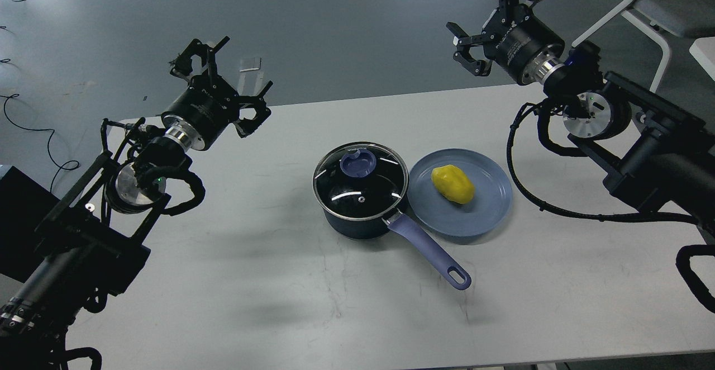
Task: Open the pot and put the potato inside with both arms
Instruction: 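Move the left gripper toward the saucepan lid, opening it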
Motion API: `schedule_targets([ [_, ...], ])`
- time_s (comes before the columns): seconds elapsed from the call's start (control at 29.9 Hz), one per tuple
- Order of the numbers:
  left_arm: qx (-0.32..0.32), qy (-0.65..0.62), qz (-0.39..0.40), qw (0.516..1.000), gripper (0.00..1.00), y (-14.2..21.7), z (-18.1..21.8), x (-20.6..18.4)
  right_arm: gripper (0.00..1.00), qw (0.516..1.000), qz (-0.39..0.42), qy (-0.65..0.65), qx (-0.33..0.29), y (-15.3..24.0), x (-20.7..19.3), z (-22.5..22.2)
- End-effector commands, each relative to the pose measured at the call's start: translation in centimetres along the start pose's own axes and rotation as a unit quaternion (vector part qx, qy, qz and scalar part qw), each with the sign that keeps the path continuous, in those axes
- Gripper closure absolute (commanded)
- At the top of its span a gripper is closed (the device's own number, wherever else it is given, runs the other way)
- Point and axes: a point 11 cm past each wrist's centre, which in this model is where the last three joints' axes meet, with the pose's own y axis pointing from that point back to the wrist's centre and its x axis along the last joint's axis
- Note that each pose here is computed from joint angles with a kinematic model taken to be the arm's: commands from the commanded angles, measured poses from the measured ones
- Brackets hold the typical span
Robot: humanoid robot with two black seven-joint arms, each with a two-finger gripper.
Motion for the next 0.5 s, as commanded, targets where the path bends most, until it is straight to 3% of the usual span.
schedule_targets([
  [0.0, 0.007, 0.001, -0.001, 1.000, 0.02, 0.1, -1.2, 0.0, 0.00, 1.000, -0.001, -0.002, 0.000, 0.0, -0.1, 0.2],
  [0.17, 0.018, 0.011, 0.006, 1.000, 0.02, -1.2, -3.8, -0.7, 0.00, 1.000, -0.004, 0.001, 0.004, -0.2, -0.3, -0.3],
  [0.47, 0.023, 0.022, 0.004, 0.999, 0.02, -1.5, -4.8, -0.9, 0.00, 1.000, -0.005, 0.005, 0.002, -0.2, -0.4, -0.3],
])
